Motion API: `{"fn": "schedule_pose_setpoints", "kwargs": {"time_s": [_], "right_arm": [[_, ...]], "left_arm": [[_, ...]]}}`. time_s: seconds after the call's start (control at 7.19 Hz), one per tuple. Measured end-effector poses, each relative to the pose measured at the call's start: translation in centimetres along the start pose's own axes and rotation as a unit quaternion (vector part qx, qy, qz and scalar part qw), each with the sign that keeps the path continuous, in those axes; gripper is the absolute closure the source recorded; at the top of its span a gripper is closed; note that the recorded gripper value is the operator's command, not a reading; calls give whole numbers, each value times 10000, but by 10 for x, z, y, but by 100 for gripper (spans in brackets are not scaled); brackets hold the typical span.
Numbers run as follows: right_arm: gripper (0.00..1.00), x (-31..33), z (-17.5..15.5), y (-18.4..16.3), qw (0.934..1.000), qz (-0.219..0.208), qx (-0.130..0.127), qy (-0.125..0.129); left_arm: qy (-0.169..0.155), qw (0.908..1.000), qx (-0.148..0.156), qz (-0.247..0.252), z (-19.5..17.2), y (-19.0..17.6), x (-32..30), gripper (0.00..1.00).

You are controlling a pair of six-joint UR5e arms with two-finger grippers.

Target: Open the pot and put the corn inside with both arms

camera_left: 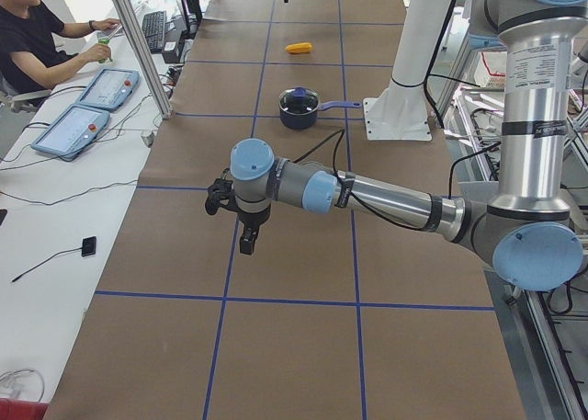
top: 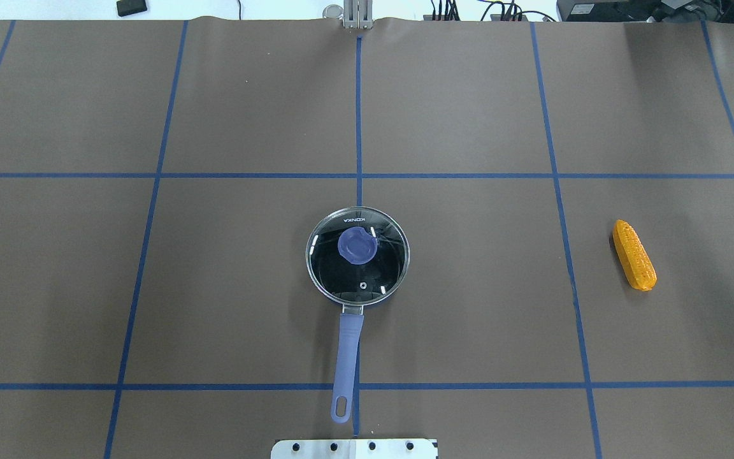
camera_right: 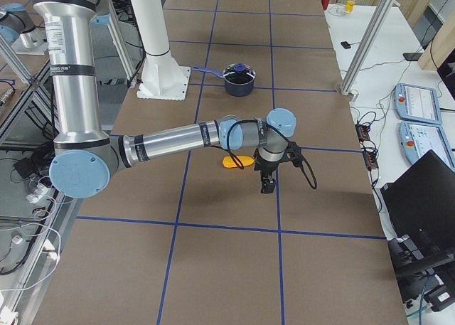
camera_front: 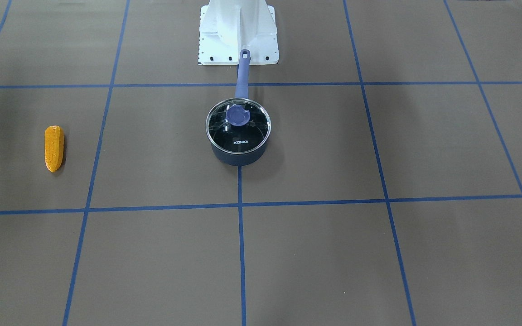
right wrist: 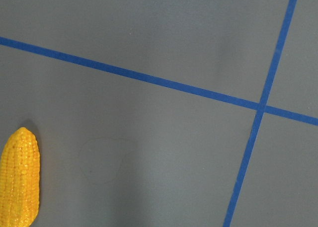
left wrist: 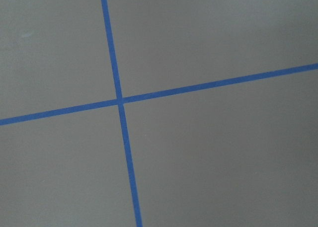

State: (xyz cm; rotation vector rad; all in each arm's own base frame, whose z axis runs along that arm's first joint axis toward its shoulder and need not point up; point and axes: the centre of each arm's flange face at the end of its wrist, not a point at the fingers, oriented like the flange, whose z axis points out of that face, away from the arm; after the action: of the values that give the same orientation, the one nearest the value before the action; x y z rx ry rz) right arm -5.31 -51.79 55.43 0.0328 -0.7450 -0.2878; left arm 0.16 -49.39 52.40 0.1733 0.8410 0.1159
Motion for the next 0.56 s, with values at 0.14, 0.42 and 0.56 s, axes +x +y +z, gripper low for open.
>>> {"fn": "schedule_pose_setpoints", "kwargs": {"time_s": [0.14, 0.42, 0.56], "right_arm": [[0, -10, 4, -3, 9999, -120, 0, -18], [0, -27, 15, -7, 9994, -338, 8, -58], [0, -34, 21, -8, 9991, -413, -33, -69]], "left_arm": [[88, 9999, -8, -54, 5, -23, 36, 0], [306, 9991, -40, -282, 15, -66, 125, 0], [411, 9983, -85, -392, 19, -83, 172, 1]]}}
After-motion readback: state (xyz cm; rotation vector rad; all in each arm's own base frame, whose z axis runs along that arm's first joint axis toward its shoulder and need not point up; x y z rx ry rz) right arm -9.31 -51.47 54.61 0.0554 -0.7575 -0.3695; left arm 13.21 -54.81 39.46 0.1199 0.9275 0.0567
